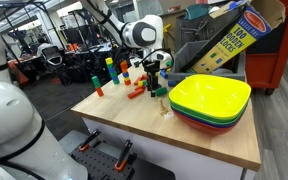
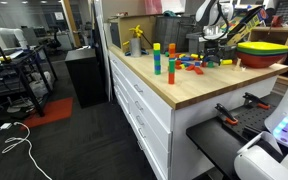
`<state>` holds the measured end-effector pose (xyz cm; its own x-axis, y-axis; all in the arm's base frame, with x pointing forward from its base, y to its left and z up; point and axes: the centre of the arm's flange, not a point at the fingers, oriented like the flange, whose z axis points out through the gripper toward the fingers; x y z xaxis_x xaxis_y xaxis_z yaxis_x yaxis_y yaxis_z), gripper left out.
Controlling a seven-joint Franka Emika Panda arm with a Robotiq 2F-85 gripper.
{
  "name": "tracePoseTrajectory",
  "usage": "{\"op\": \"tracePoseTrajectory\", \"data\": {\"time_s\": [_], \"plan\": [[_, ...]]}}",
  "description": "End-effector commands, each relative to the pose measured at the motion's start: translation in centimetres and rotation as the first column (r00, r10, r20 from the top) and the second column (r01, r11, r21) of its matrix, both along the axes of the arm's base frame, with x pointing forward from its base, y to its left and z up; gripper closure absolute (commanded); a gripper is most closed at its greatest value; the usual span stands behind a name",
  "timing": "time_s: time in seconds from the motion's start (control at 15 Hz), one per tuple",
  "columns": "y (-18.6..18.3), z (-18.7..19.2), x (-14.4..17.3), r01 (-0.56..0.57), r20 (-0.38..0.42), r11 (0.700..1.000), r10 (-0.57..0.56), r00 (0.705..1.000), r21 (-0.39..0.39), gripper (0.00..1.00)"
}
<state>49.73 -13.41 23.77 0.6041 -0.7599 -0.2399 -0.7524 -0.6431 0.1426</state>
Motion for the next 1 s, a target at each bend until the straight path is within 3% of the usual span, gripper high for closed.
{"op": "tracePoseTrajectory", "data": {"time_s": [0.0,0.07,0.2,0.73,0.87,0.93], "plan": [[-1.4,0.4,-0.6,-0.018,-0.008,0.999,0.018,1.000,-0.031,0.00],[-1.7,0.5,-0.5,-0.024,-0.009,0.999,0.023,1.000,-0.040,0.00],[-2.0,0.6,-0.4,-0.033,-0.009,0.998,0.032,0.999,-0.051,0.28],[-1.4,1.1,0.2,-0.047,0.013,0.998,0.047,0.999,-0.032,0.88],[-0.8,1.4,0.1,-0.060,0.024,0.998,0.061,0.998,-0.027,1.00],[-0.3,1.6,0.0,-0.070,0.030,0.997,0.071,0.997,-0.025,1.00]]}}
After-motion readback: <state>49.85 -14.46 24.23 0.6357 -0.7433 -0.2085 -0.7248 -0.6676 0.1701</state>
